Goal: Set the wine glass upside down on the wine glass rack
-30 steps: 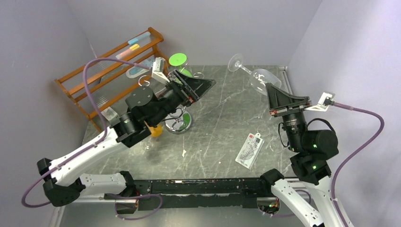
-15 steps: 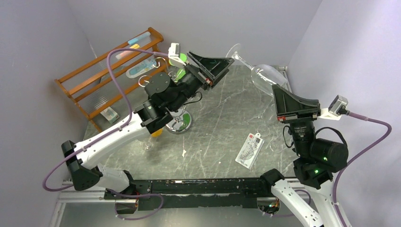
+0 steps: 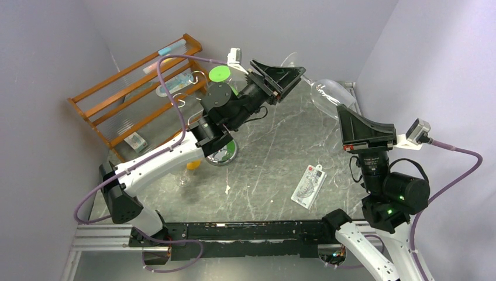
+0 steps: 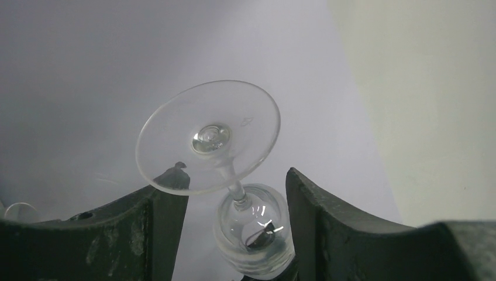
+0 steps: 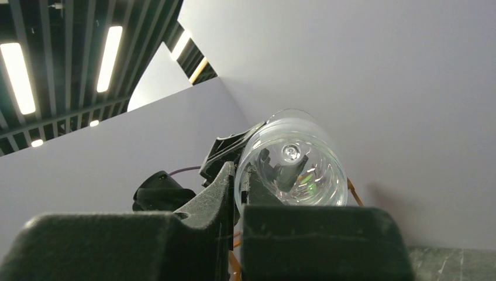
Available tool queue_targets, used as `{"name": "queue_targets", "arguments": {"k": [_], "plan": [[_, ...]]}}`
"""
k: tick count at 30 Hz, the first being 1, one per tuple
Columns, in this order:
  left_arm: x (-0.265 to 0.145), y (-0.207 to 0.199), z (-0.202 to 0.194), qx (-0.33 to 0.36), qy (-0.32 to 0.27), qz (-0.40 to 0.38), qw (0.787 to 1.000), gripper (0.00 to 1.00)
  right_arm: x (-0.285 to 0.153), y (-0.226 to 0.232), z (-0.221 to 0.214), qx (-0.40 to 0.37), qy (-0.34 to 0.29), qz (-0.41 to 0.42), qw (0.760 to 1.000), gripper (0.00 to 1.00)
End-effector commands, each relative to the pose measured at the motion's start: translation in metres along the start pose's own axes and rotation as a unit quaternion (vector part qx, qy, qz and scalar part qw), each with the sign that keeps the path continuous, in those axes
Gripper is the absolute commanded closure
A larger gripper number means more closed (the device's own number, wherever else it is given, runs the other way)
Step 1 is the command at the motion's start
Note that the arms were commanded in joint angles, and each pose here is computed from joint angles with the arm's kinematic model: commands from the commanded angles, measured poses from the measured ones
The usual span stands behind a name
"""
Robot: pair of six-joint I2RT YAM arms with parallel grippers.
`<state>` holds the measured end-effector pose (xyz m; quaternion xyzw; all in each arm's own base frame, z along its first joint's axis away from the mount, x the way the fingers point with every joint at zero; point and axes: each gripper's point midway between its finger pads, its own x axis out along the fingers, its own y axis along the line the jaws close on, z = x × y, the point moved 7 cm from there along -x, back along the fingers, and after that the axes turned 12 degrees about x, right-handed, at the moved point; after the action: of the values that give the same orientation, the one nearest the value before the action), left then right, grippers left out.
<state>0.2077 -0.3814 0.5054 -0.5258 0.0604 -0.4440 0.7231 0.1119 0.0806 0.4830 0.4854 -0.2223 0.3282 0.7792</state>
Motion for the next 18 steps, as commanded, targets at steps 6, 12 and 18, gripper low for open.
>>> {"name": "queue_targets", "arguments": {"k": [6,12,18], "plan": [[0.018,-0.021,0.012,-0.056,-0.059,-0.033,0.996,0.44,0.001,0.005,0.001,-0.001,-0.013,0.036,0.999,1.0],[0.026,-0.024,0.017,-0.056,-0.104,-0.024,0.993,0.58,0.001,-0.001,-0.009,-0.003,0.006,0.047,0.999,1.0],[0.032,-0.022,0.017,-0.041,-0.115,-0.026,0.992,0.89,0.004,-0.007,-0.014,-0.006,0.019,0.036,0.999,1.0]]}}
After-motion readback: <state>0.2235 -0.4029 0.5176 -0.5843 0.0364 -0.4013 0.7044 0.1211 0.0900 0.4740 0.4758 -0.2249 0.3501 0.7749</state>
